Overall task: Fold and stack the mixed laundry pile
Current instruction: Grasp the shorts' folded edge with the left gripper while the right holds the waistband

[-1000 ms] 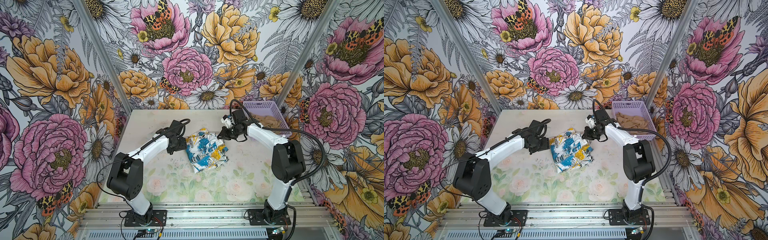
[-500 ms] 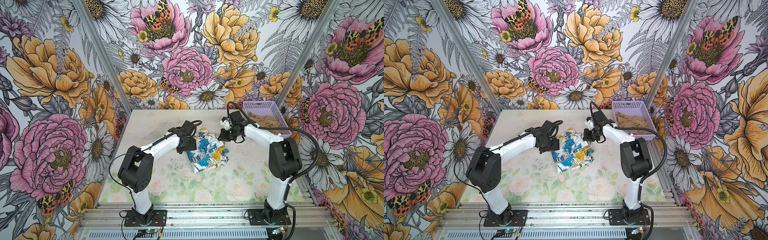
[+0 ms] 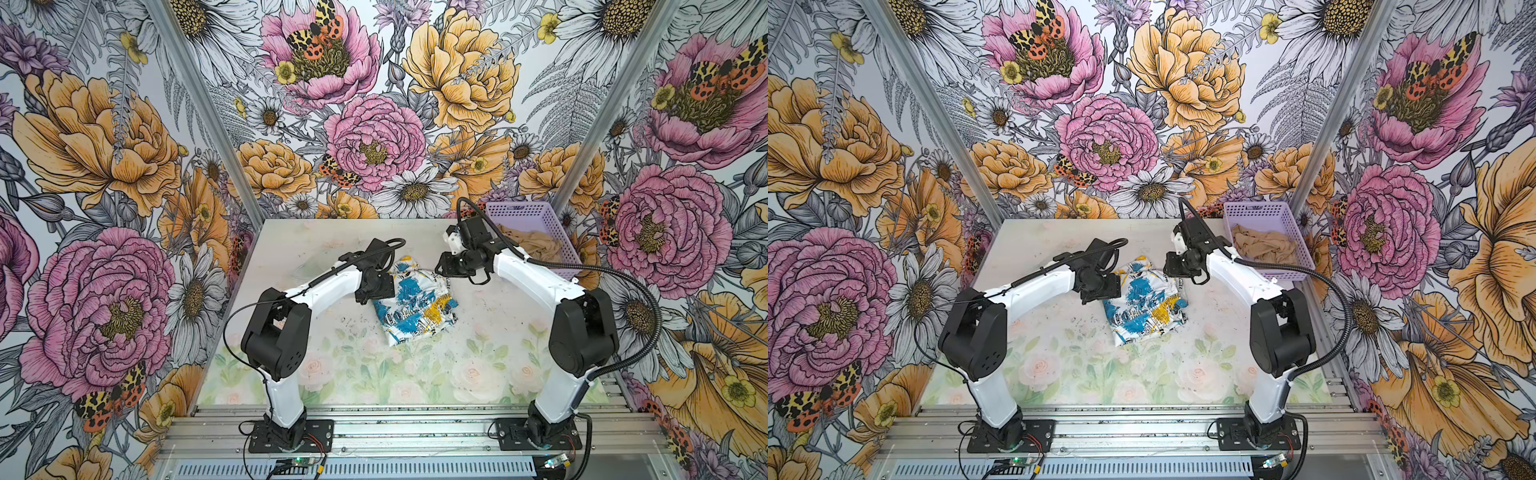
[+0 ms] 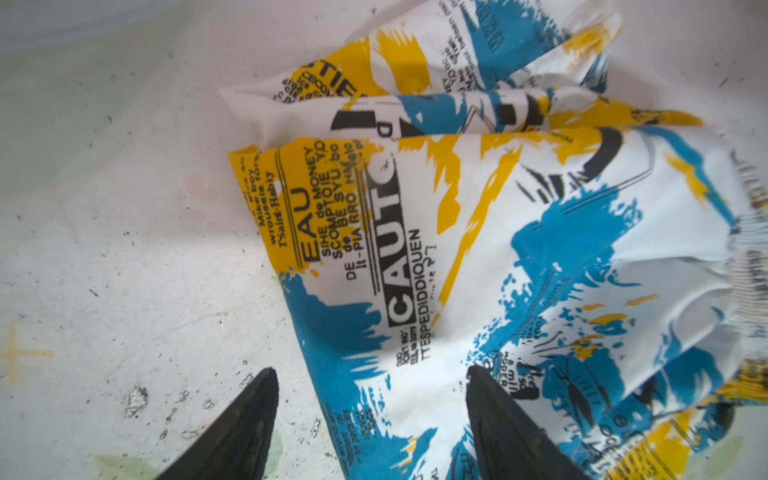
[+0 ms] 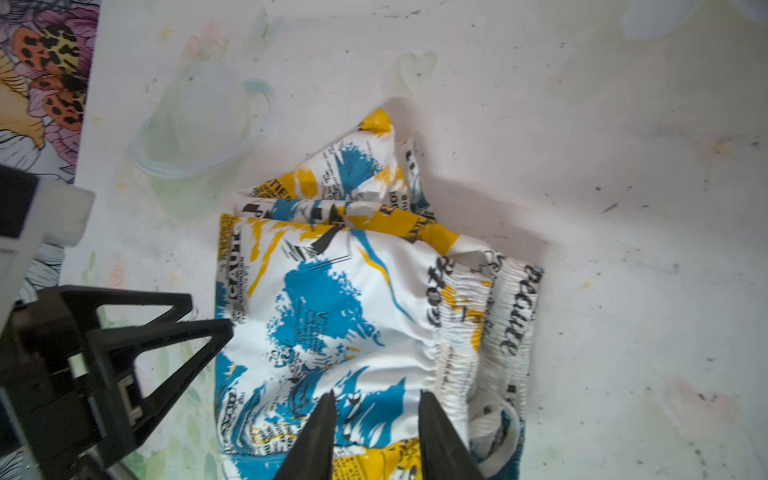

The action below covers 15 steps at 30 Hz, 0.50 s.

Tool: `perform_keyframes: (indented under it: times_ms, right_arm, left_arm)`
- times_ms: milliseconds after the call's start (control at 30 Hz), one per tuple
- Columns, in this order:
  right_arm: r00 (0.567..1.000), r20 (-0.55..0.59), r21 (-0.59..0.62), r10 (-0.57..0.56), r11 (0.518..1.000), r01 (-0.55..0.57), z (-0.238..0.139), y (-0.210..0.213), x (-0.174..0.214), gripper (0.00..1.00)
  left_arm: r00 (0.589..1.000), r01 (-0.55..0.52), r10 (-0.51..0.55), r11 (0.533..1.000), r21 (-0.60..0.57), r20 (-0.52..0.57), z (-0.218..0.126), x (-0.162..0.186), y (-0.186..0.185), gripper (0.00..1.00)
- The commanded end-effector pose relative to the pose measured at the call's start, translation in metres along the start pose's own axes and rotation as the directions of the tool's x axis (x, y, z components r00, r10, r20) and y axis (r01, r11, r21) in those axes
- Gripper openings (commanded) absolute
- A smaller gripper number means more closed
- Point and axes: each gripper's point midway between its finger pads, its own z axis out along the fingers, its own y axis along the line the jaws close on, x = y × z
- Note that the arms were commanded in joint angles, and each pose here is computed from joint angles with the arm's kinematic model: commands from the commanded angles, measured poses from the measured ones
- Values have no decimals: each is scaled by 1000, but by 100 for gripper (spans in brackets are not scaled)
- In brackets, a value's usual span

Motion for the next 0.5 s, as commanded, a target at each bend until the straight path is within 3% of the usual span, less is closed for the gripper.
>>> perform_keyframes:
  times_ms: [0,200,467]
  right_arm:
    - [997,-65,-9,46,999,-47,22,-1,24,34]
    - [992,-92,121,86,990,-74,43,-48,43,27]
    - [979,-157,152,133,982,-109,78,-75,73,26]
  left_arm:
    - [1000,-21,21,1000,-7,4,10,-12,-1,73]
    - [999,-49,49,998,-26,-13,34,-24,-3,73]
    - [994,-63,57,995,-73,-89,67,-7,12,72]
